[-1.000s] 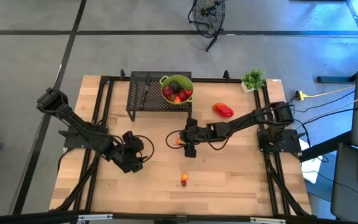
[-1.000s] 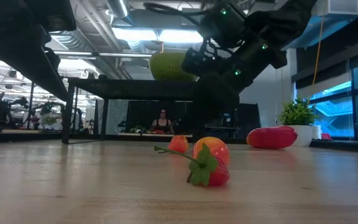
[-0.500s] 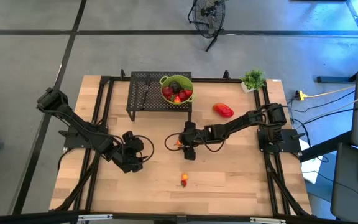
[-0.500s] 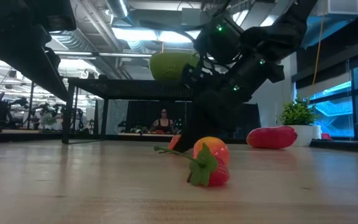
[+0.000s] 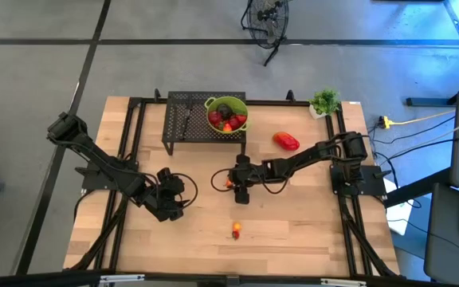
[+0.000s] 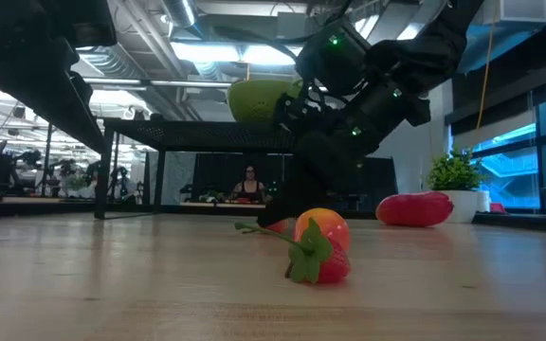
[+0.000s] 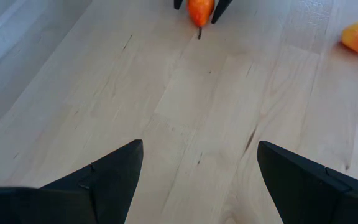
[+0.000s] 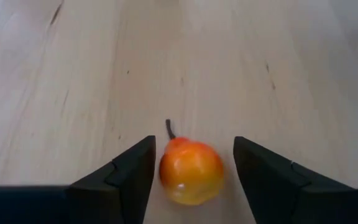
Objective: Pick & Place Fruit
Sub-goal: Put the pear into the green strainer bowl on the shelf
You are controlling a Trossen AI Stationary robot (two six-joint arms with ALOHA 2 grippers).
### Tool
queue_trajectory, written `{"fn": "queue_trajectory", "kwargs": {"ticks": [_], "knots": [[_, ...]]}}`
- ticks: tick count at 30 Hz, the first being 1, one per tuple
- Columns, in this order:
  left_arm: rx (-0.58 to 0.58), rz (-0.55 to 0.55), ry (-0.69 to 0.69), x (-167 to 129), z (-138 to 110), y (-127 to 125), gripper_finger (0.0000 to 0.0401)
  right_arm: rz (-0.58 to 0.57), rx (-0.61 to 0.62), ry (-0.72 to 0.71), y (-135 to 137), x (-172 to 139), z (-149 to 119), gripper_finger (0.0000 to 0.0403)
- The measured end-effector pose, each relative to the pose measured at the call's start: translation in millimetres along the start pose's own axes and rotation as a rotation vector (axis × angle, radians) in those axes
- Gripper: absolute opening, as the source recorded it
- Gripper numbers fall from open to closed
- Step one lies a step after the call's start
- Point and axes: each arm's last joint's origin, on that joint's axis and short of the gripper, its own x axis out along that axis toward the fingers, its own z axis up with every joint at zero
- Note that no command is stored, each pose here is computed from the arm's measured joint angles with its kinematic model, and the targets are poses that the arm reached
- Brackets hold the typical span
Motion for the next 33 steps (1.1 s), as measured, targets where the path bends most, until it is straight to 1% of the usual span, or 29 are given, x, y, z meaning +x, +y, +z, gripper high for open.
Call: {"fn": "queue_trajectory", "kwargs": {"ticks": [8,12,16,33], "knots": [[0.0,0.0,0.0,0.0,0.0,0.0,0.0313,0.014,0.007,0.016,-3.9,0.4,-1.2,0.0239],[0.0,0.0,0.0,0.0,0.0,0.0,0.0313,0.018,0.006,0.014,-3.5,0.4,-1.0,0.0237],[0.0,0.0,0.0,0.0,0.0,0.0,0.0313,0.04,0.008,0.019,-3.9,0.5,-1.4,0.0222],[-0.002,0.0,0.0,0.0,0.0,0.0,0.0313,0.045,0.023,0.047,-3.8,0.4,-3.9,0.0153]]}}
